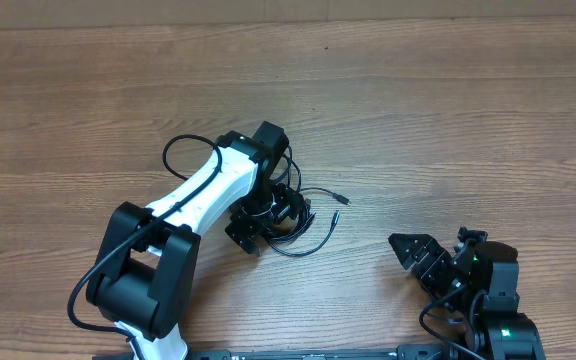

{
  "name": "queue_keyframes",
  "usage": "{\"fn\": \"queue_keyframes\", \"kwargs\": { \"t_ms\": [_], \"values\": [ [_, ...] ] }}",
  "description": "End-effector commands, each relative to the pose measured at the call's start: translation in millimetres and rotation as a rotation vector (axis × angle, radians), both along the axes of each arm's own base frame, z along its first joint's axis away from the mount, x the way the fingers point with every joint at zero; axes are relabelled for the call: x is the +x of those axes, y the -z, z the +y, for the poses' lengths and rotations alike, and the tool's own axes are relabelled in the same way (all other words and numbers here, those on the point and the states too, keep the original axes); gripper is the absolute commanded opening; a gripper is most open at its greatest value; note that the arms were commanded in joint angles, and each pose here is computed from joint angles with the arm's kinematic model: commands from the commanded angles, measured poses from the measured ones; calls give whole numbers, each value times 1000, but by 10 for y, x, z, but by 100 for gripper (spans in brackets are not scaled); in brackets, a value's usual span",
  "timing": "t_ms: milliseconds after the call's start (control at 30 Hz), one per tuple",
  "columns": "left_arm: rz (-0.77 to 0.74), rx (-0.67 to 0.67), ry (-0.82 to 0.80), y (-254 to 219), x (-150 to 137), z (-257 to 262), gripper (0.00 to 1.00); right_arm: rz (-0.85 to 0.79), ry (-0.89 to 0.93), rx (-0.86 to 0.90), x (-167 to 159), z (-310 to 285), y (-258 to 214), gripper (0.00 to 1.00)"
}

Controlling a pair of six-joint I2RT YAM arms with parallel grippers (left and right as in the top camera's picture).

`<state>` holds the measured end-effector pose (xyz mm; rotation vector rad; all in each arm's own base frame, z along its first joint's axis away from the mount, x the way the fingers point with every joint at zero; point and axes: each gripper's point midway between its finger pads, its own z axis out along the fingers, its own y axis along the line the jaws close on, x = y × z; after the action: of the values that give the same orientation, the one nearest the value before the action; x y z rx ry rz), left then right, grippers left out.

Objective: Untangle cables

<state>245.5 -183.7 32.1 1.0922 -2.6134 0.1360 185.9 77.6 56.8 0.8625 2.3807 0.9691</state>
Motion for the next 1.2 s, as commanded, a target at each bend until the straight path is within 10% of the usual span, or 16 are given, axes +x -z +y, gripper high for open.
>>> {"fn": "queue_keyframes", "kwargs": {
  "t_ms": [0, 233, 633, 1167],
  "values": [
    [-54, 1, 143, 21, 68, 4, 99, -8, 0, -16, 12, -15, -40, 100],
    [-218, -47, 525, -2, 317, 39, 99, -34, 15, -22, 70, -39, -76, 100],
    [-549, -74, 720, -493, 1083, -202, 91, -75, 84, -98, 187, -201, -93, 100],
    [-662, -56, 1339, -405, 1032, -450, 96, -109, 96, -108, 248, -227, -143, 100]
  ]
}}
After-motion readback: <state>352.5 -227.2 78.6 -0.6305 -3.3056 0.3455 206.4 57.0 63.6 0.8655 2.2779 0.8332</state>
